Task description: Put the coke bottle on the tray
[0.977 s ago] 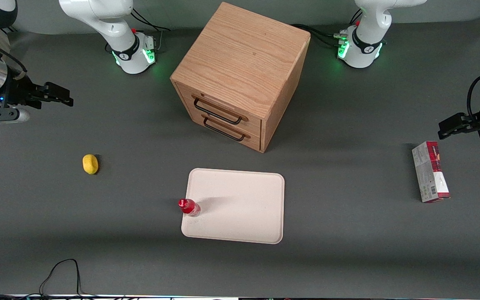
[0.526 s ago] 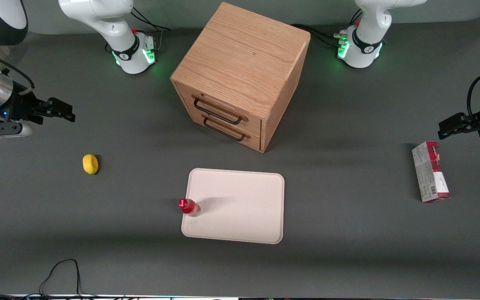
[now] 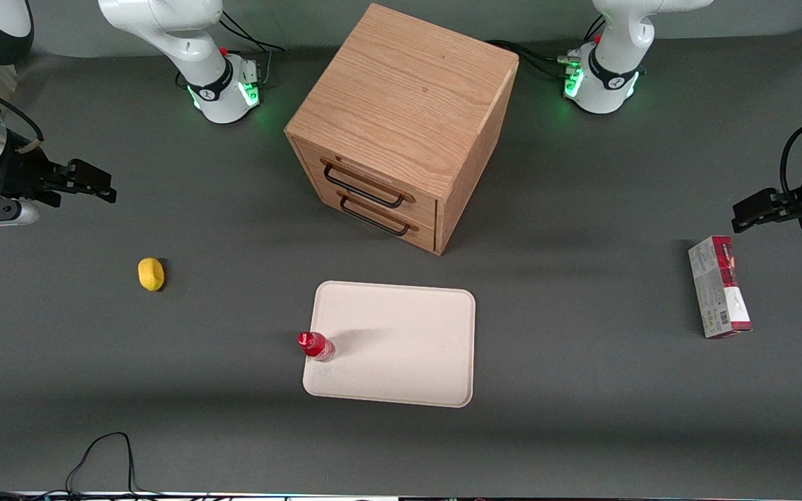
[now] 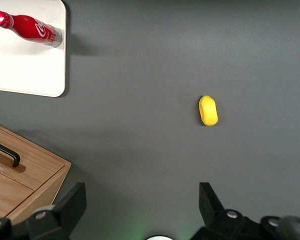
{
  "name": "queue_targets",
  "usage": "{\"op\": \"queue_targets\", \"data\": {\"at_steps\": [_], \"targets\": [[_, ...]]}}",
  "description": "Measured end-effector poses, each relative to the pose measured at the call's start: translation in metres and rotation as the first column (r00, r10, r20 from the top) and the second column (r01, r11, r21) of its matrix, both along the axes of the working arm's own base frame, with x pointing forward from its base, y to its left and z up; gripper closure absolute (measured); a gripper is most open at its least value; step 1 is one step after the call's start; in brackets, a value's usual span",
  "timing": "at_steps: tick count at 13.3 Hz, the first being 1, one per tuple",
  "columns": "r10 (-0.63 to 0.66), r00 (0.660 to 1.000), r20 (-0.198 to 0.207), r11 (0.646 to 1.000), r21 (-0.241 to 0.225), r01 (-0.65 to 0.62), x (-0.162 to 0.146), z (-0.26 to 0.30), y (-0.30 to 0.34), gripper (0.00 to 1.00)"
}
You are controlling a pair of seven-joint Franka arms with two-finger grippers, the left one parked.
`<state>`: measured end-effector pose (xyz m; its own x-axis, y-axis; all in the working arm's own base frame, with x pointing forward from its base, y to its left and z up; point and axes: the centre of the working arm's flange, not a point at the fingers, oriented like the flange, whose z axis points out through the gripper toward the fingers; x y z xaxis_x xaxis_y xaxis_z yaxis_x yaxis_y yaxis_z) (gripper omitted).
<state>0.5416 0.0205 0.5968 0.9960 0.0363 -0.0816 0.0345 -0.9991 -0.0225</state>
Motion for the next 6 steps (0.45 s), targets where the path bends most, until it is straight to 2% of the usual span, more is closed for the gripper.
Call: {"op": "queue_targets", "data": {"at_steps": [6], "targets": [[0.040, 0.999, -0.022, 0.999, 0.009, -0.040, 0.0117, 0.0002, -0.0055, 0.00]]}}
